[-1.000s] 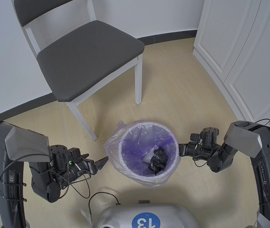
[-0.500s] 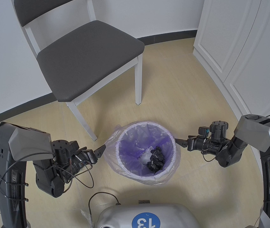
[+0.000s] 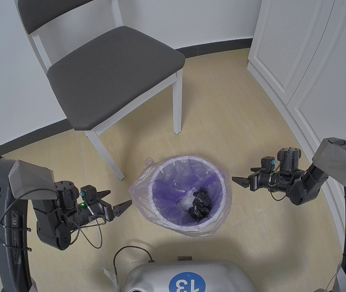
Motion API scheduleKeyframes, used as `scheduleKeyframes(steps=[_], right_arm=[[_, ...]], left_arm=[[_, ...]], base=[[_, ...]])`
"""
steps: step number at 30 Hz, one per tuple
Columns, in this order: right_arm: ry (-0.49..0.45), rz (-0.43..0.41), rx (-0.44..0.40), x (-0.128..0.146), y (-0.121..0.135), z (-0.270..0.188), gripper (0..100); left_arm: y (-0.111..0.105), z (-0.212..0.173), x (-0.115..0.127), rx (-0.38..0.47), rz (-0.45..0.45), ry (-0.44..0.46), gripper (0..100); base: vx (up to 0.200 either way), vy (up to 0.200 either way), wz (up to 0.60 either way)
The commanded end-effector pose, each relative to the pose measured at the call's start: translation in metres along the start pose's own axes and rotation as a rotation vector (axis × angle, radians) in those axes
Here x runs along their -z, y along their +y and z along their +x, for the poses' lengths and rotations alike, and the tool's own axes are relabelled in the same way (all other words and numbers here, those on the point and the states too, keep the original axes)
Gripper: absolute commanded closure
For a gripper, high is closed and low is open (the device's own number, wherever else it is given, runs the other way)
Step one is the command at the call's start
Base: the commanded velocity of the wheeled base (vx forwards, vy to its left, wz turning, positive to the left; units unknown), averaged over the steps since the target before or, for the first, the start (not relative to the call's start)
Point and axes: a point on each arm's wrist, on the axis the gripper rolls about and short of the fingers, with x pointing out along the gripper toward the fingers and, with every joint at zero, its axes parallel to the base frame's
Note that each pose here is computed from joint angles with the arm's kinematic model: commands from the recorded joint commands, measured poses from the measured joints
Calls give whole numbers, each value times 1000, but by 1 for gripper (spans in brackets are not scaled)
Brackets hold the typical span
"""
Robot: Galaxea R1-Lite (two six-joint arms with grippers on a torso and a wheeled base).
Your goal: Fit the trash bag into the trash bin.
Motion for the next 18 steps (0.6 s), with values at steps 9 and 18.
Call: scheduleKeyframes(steps=[9, 18], right_arm=[[155, -202, -8, -57, 7, -57, 0], [137, -209, 0, -63, 6, -59, 0]], left_arm=[[27, 28, 21, 233, 167, -43, 0], [29, 63, 26, 278, 188, -51, 0]], base=[[0, 0, 0], [0, 0, 0]])
